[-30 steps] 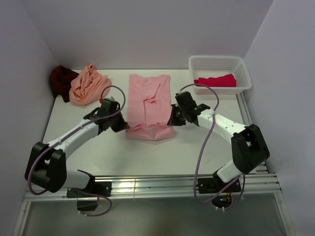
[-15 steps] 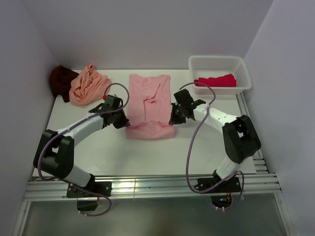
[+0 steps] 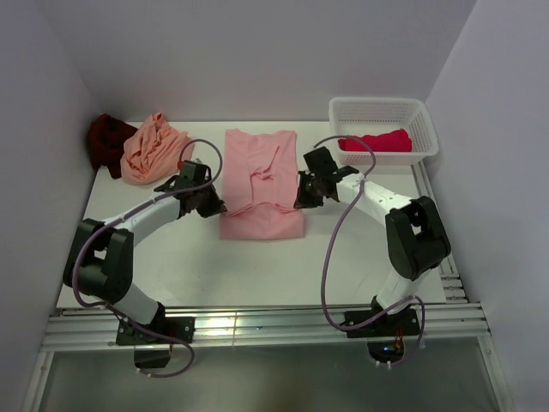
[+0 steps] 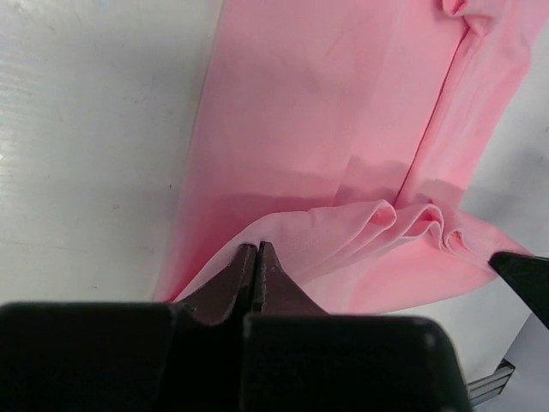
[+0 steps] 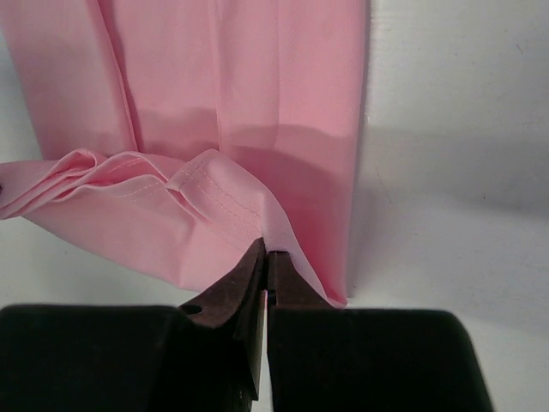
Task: Roll the t-shirts
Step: Fold the tshirt
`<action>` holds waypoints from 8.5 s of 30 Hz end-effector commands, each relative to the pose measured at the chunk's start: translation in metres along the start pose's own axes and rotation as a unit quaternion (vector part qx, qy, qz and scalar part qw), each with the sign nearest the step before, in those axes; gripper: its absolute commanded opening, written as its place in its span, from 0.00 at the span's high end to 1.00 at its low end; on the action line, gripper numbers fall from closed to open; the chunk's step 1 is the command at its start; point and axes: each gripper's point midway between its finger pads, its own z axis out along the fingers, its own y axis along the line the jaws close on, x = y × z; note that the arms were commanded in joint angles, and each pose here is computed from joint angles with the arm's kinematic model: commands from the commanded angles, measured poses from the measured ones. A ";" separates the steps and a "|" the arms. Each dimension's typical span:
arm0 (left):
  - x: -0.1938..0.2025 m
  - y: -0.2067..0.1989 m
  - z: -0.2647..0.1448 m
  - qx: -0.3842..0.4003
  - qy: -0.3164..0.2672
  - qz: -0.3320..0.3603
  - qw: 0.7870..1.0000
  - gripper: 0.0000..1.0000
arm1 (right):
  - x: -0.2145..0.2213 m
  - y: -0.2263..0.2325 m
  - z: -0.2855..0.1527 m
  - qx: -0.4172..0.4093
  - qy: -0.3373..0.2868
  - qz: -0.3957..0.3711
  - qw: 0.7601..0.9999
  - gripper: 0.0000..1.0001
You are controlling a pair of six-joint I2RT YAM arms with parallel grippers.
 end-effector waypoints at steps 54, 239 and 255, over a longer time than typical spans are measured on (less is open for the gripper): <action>0.043 0.048 0.009 0.024 -0.014 0.055 0.998 0.58 | 0.075 -0.031 0.022 -0.025 -0.018 -0.032 0.999 0.65; 0.052 0.007 -0.074 -0.011 -0.033 0.061 0.998 1.00 | 0.084 -0.018 -0.093 0.054 -0.095 -0.077 0.991 1.00; -0.004 -0.013 -0.038 -0.017 -0.020 0.064 0.998 1.00 | 0.030 -0.015 -0.072 0.054 -0.087 -0.048 0.994 1.00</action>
